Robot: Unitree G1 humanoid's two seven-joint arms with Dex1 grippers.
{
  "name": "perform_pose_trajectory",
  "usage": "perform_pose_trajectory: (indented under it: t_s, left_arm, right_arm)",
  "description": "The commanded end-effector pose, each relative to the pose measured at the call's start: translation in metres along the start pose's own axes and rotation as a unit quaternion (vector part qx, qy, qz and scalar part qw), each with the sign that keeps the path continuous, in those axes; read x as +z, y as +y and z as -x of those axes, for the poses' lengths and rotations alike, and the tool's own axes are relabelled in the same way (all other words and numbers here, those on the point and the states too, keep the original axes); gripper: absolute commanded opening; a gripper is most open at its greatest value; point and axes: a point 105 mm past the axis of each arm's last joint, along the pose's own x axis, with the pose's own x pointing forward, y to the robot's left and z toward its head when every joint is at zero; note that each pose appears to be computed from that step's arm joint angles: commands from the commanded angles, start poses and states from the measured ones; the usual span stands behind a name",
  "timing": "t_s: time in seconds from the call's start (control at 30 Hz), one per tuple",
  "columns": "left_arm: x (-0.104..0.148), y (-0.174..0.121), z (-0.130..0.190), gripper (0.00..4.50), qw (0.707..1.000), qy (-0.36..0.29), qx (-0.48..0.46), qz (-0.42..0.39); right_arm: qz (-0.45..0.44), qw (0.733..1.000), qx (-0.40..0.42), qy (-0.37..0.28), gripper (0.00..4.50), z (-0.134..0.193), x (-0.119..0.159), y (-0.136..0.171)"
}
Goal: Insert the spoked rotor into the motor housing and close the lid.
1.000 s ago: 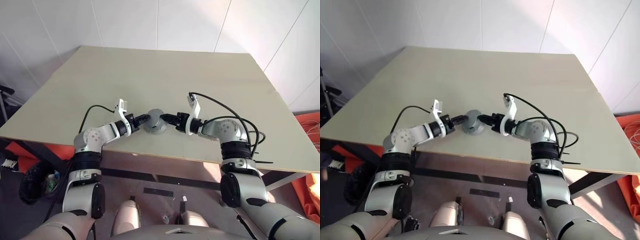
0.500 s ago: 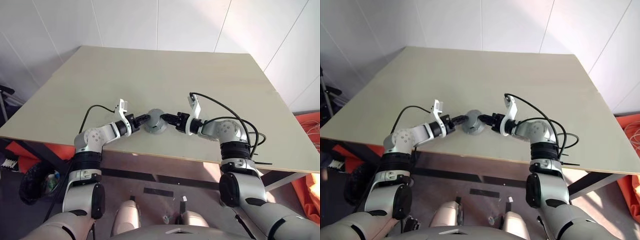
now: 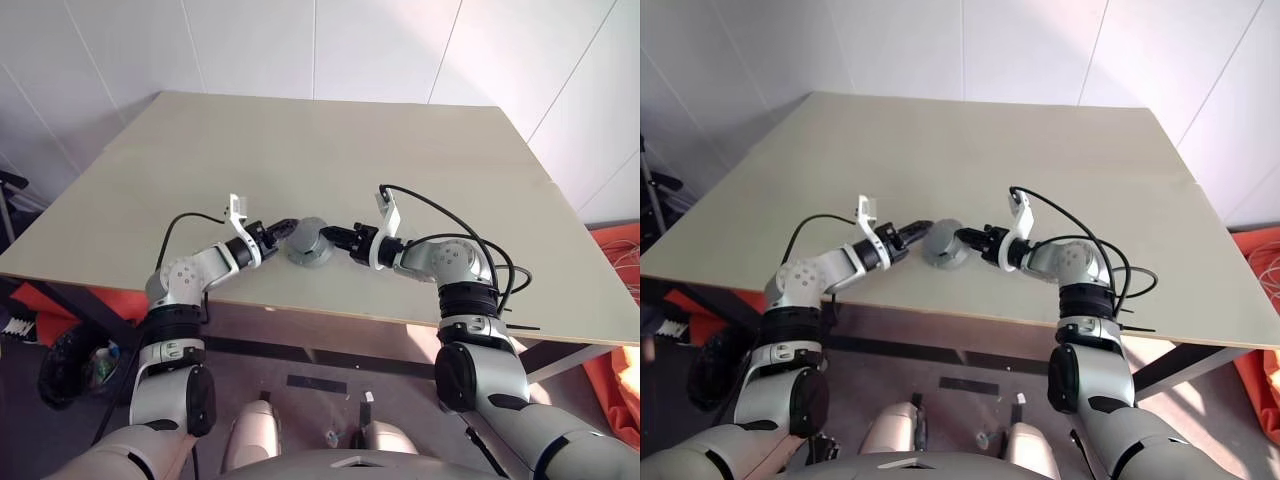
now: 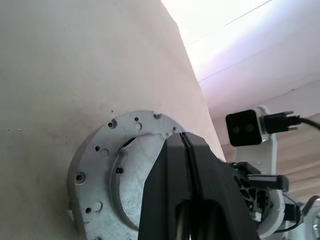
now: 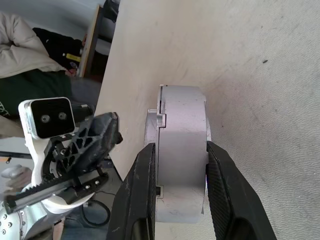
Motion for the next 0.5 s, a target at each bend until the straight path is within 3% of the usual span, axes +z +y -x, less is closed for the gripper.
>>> perform_pose_trajectory:
  t_s: [0.03, 0.5]
  left_arm:
    - [0.031, -0.027, 0.005, 0.00, 0.996, -0.063, -0.062, 0.009]
    - [0.031, -0.025, 0.007, 0.00, 0.995, -0.072, -0.059, 0.023]
  right_arm:
    - [-0.010, 0.999, 0.030, -0.021, 1.18, -0.004, 0.013, 0.017]
    - [-0.137, 0.974, 0.100, -0.149, 1.18, 0.007, 0.066, 0.032]
